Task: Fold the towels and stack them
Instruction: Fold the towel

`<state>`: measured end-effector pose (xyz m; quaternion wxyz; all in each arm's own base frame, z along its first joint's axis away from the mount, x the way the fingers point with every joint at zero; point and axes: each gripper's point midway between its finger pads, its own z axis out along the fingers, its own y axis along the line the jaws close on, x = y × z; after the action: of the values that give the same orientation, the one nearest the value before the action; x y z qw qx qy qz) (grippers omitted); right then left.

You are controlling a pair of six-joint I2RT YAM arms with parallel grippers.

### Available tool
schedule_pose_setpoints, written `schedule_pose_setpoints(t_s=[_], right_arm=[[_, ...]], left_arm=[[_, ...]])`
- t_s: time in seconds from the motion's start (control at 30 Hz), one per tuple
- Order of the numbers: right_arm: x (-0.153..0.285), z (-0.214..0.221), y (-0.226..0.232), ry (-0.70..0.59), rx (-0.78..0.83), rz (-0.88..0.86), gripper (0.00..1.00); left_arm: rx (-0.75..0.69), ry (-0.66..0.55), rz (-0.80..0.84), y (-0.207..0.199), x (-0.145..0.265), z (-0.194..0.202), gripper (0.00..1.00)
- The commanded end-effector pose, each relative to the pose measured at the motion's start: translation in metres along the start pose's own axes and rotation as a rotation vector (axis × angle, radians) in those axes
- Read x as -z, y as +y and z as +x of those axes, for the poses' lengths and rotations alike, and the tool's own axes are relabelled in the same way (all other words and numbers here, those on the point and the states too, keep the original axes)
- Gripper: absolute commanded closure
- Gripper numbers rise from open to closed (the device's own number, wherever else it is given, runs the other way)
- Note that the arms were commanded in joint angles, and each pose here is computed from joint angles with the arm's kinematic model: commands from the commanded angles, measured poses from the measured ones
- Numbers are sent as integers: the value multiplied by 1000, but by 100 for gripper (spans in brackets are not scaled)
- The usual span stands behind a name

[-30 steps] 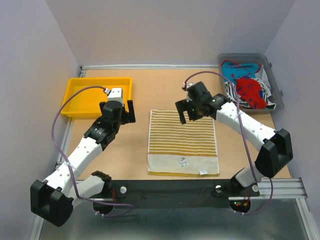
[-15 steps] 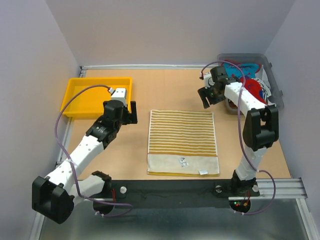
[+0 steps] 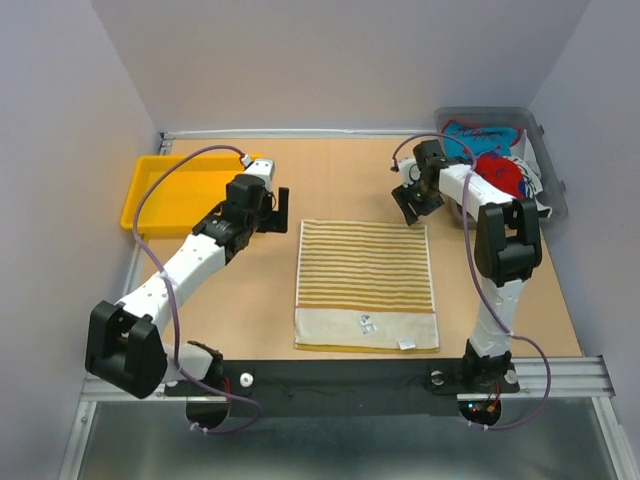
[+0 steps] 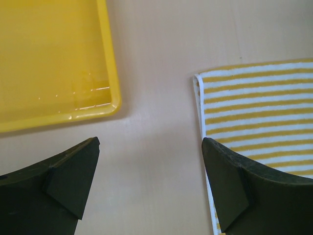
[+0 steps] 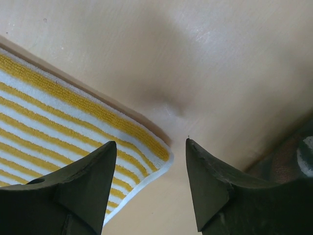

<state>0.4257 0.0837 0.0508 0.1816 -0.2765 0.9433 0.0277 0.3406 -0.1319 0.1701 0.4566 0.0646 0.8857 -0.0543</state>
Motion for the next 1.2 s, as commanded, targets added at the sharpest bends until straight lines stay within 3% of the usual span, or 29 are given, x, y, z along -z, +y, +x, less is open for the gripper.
schedule_pose_setpoints(t_s=[0.0,0.23,0.33,0.43,0.47,0.67,0.87,1.07,1.17], right_arm=[[2,2,-8,8,21,20,36],[-14,13,-2,38,-9,-27,37],[-23,23,-1,61,-23,-26,45],[-28,28,-1,75,-36,-22,46],[-29,30,-1,79,-38,-24,50],[-35,49,3,126,-43,-30,52],[-36,57,10,139,-43,-56,67],[-33,56,11,129,-37,-60,72],[-31,53,11,119,-36,-59,73]], left_arm=[[-32,-33,36,-9,-3,-26,2],[-73,-11,77,-24,-20,-34,3],[-98,-5,71,-26,-27,-38,3],[-111,12,67,-29,-37,-41,3],[-120,34,66,-30,-45,-36,3],[-157,119,115,-45,-70,-20,4],[-216,192,122,-49,-100,-6,9],[-264,247,146,-57,-126,-2,11],[-299,273,158,-59,-141,4,17]])
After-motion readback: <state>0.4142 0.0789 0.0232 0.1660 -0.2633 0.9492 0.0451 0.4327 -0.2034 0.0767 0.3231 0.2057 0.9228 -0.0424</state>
